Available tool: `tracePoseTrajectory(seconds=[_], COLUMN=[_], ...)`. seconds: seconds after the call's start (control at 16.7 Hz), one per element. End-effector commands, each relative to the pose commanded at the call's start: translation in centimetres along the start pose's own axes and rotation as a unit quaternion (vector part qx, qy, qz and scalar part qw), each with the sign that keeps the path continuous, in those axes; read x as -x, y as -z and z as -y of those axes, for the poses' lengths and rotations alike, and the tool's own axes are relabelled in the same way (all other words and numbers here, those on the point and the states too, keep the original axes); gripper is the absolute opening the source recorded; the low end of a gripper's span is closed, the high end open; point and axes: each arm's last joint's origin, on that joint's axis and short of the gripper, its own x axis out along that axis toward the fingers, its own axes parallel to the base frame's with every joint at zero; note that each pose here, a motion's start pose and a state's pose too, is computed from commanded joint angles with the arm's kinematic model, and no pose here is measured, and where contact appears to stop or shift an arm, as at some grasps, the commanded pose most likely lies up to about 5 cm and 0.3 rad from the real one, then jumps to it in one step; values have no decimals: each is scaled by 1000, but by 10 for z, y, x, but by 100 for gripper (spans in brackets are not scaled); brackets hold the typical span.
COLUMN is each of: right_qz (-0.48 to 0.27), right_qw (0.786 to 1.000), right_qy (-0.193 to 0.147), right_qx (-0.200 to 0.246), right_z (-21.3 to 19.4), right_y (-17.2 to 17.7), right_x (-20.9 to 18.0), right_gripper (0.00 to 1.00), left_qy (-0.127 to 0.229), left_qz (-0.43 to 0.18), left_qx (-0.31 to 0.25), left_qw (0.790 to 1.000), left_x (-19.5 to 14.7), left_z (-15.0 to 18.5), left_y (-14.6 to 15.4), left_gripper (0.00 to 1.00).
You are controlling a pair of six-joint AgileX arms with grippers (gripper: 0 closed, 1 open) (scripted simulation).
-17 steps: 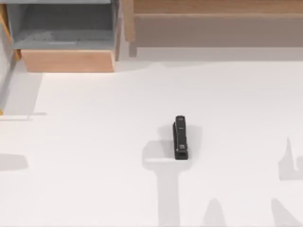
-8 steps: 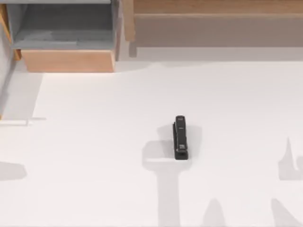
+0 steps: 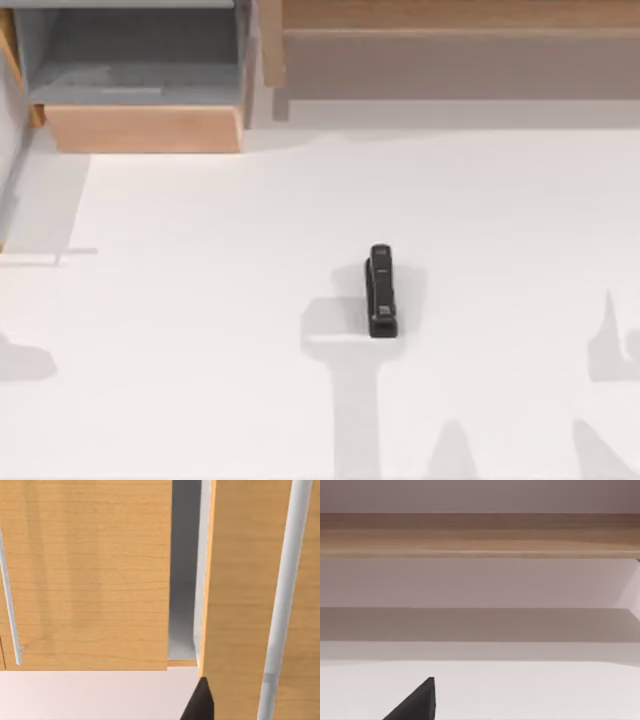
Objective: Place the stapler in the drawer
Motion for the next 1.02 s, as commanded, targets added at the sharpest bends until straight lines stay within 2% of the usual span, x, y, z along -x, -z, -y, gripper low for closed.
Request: tracePoseTrajectory(seconds=[0.18, 0.24, 0.78, 1.02], right_qz=[0, 0, 0, 0], right_qw=[1000, 1000, 1000, 1000], right_qy=[0, 0, 0, 0], right_qx=[0, 0, 0, 0], right_z=[0, 0, 0, 0], right_y=[0, 0, 0, 0], right_x=[0, 0, 0, 0], right_gripper=[100, 100, 100, 100], left_qy=[0, 0, -1, 0], left_qz=[0, 0, 0, 0], left_qx=[0, 0, -1, 0], left_qw=[1000, 1000, 1000, 1000], left_x=[0, 0, 1, 18], left_z=[0, 0, 0, 0], left_y=[0, 0, 0, 0], left_gripper=[98, 100, 100, 100])
